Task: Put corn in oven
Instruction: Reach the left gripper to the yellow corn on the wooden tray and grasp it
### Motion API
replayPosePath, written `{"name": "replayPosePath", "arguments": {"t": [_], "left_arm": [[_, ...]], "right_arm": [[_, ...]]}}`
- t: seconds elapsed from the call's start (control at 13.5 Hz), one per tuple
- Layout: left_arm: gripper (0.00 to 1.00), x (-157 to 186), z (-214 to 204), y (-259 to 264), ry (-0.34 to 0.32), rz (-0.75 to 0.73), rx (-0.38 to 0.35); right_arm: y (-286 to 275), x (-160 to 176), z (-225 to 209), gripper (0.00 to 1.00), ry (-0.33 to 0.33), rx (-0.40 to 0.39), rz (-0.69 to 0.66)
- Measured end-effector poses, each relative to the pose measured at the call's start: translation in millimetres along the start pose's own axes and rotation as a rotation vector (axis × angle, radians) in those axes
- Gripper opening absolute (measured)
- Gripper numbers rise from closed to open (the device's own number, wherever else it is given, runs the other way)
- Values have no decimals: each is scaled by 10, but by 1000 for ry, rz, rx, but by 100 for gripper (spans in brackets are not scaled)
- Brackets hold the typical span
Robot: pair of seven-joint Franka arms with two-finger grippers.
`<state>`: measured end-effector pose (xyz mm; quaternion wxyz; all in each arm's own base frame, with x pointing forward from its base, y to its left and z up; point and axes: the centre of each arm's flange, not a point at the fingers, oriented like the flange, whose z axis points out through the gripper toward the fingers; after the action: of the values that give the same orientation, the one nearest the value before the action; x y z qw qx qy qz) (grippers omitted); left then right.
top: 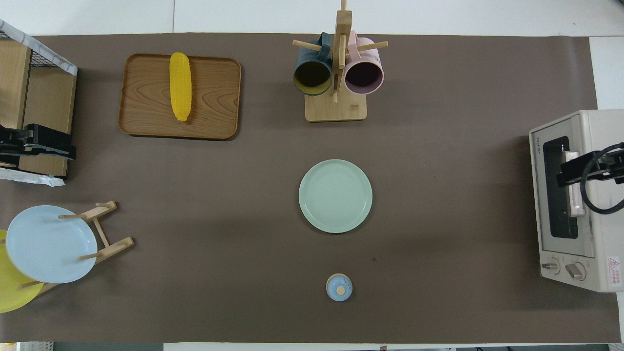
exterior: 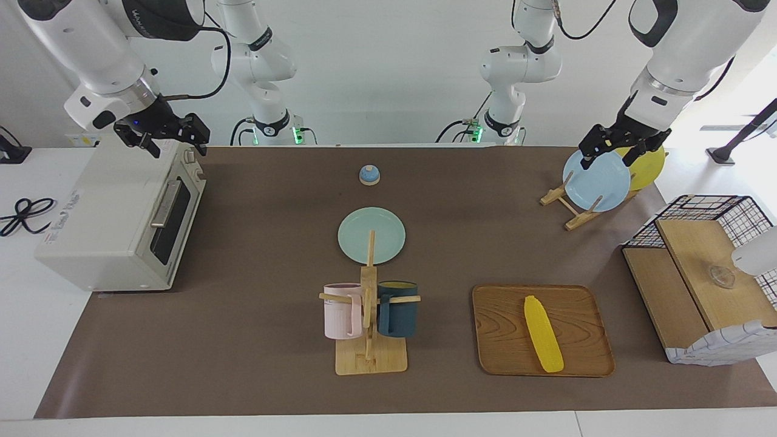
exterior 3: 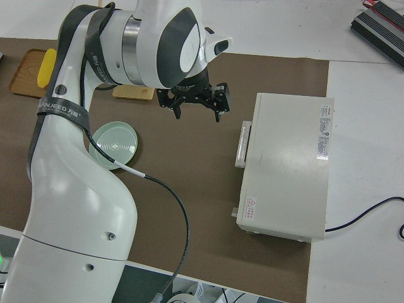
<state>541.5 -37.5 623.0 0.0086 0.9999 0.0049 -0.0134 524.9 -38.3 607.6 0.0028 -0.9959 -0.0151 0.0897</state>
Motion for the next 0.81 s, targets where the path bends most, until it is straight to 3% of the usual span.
{"name": "replayPosePath", "arguments": {"t": [0.52,0.81], "left_arm": [[100,-1,0,5,0,1,0],[100,55,-7,20,43,3,-3]], "right_arm": [[0,0,0,100,0,0,0],[0,0,0,100,0,0,0]]}}
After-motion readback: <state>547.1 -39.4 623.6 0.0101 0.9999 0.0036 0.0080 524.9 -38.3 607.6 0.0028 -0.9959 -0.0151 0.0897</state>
